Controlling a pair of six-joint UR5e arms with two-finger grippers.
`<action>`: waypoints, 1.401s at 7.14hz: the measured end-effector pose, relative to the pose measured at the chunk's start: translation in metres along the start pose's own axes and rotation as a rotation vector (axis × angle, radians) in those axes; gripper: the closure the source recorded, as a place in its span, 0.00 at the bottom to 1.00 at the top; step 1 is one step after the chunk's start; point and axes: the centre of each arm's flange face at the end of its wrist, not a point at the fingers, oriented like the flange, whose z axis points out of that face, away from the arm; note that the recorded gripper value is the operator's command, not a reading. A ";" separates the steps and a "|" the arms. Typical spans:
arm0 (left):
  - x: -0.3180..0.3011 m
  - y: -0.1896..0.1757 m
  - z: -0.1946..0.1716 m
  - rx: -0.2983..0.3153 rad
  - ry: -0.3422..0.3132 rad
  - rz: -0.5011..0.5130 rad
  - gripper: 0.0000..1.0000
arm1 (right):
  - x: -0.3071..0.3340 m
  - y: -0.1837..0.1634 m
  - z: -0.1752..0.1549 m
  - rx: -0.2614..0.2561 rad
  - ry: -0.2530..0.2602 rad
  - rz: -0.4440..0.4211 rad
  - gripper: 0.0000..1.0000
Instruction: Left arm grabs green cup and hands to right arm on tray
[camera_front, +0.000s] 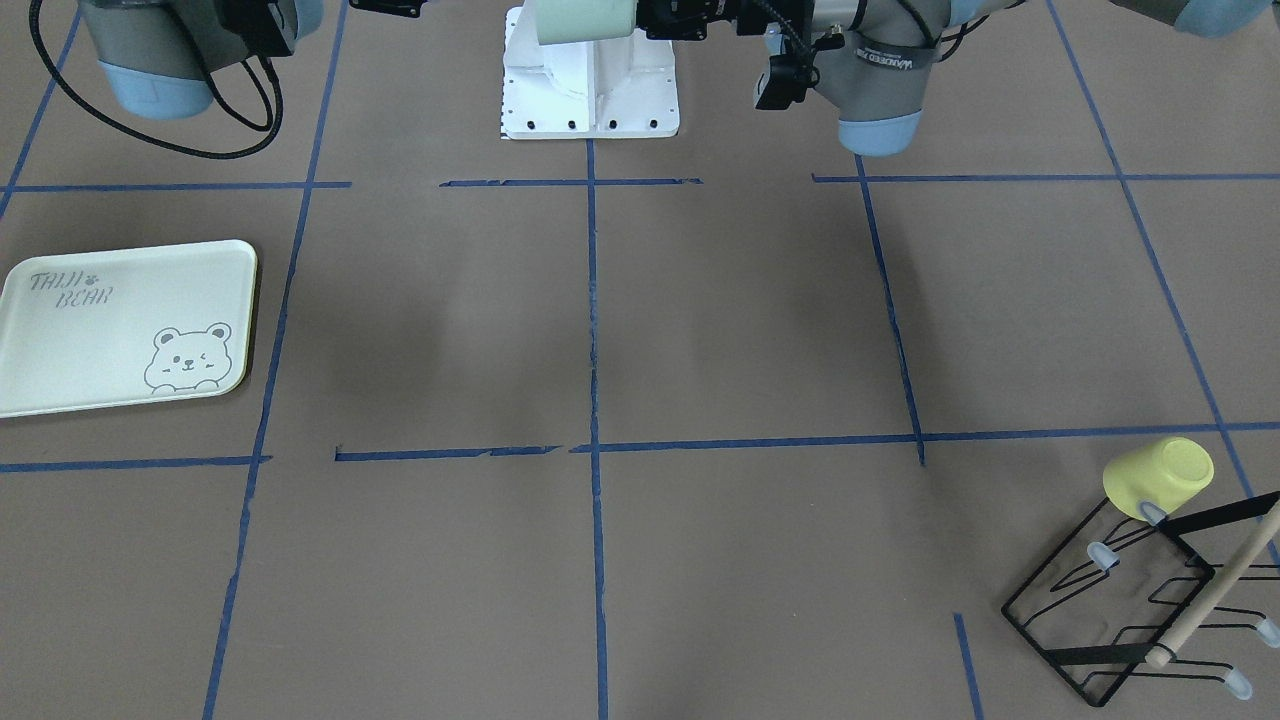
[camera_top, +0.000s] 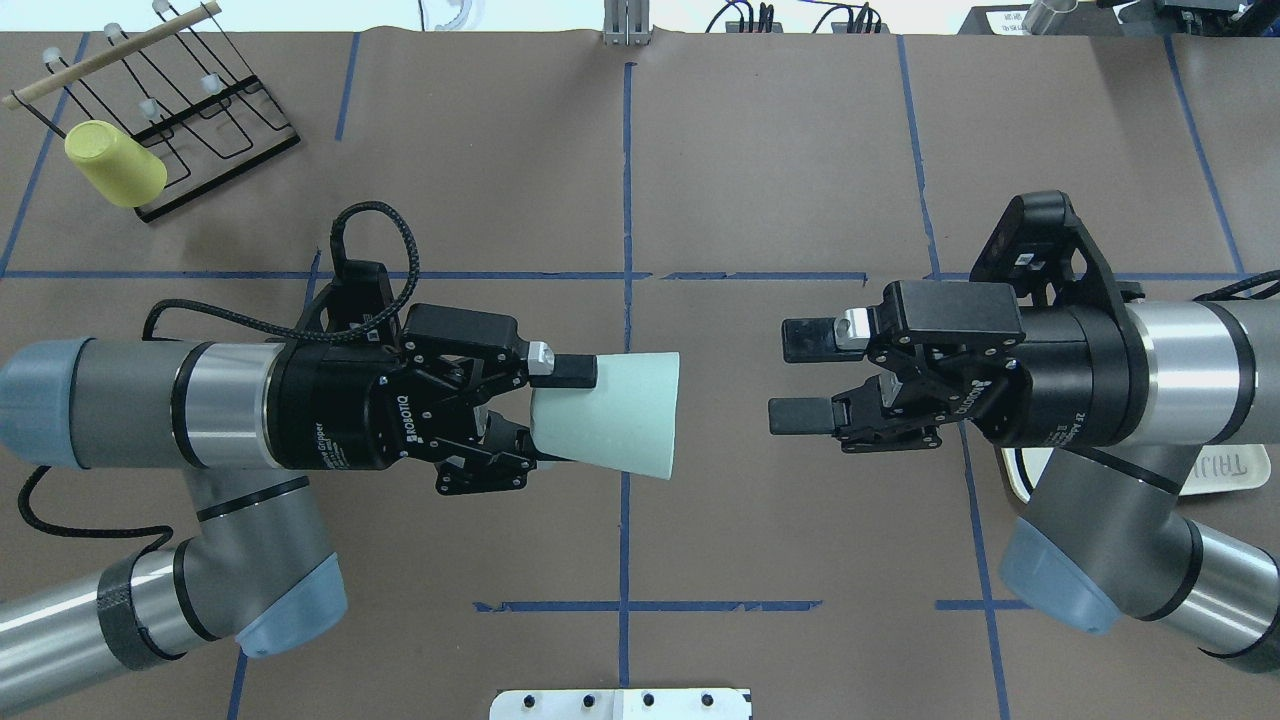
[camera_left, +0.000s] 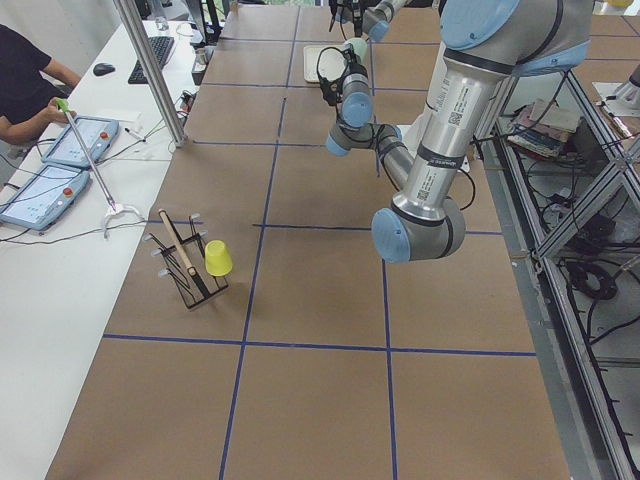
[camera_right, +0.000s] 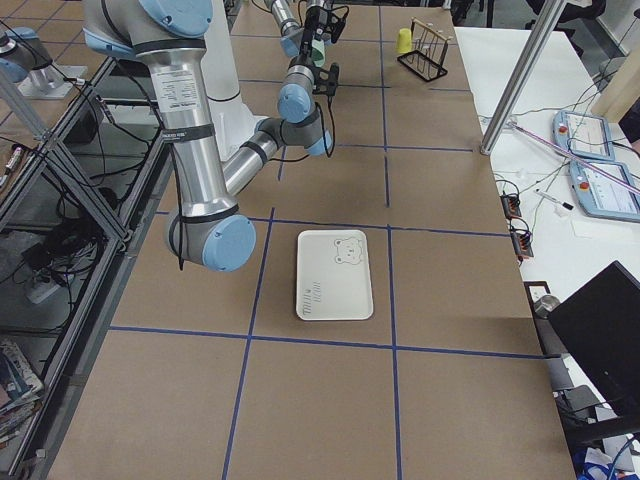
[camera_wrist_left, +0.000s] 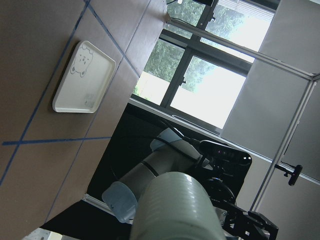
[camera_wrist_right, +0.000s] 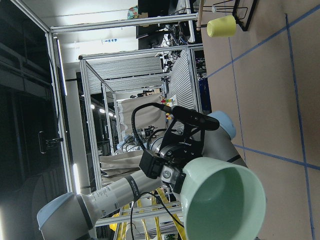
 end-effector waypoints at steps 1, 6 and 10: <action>-0.002 0.001 0.000 -0.013 0.009 -0.008 0.95 | 0.002 0.002 0.003 -0.006 -0.001 -0.014 0.03; -0.021 0.017 0.019 -0.023 0.049 -0.059 0.95 | -0.003 0.007 0.024 -0.021 -0.028 -0.033 0.03; -0.020 0.020 0.029 -0.005 0.081 -0.071 0.92 | 0.001 0.009 0.035 -0.011 -0.041 -0.025 0.10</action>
